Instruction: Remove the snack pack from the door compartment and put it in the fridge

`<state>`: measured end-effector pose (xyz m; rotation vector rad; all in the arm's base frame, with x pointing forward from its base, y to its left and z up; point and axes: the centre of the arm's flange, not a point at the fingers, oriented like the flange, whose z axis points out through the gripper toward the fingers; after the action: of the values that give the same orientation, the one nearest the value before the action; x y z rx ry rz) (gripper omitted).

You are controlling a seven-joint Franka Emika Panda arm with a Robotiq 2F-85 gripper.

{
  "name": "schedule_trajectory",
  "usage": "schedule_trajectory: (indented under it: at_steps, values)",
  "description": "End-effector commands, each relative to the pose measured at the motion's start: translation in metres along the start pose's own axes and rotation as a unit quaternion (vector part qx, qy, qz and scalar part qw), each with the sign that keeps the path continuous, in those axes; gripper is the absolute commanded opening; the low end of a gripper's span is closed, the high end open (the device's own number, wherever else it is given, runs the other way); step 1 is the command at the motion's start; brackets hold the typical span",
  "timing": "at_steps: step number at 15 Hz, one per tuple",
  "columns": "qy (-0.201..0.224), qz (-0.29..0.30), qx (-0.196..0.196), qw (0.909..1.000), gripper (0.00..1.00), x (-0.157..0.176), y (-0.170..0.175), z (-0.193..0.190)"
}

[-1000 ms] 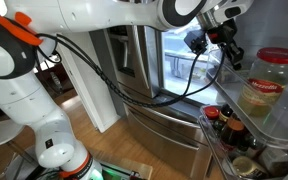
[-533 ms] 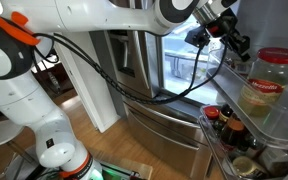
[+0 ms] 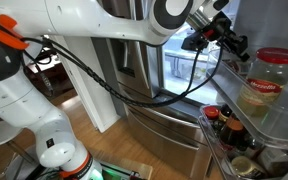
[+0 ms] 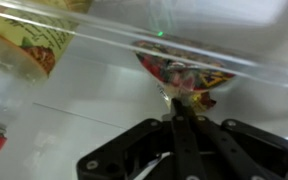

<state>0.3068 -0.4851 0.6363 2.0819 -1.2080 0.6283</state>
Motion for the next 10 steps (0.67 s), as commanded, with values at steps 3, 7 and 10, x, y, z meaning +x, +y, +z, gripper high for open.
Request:
schedule_trajectory:
  at_steps: [3,7,10]
  values:
    - [0.067,-0.078,-0.054,0.9933,0.00,-0.021,0.011,-0.024]
    - [0.112,-0.113,-0.070,0.9848,0.00,-0.020,0.013,-0.042]
    - [0.137,-0.113,-0.072,0.9815,0.00,-0.022,0.012,-0.064]
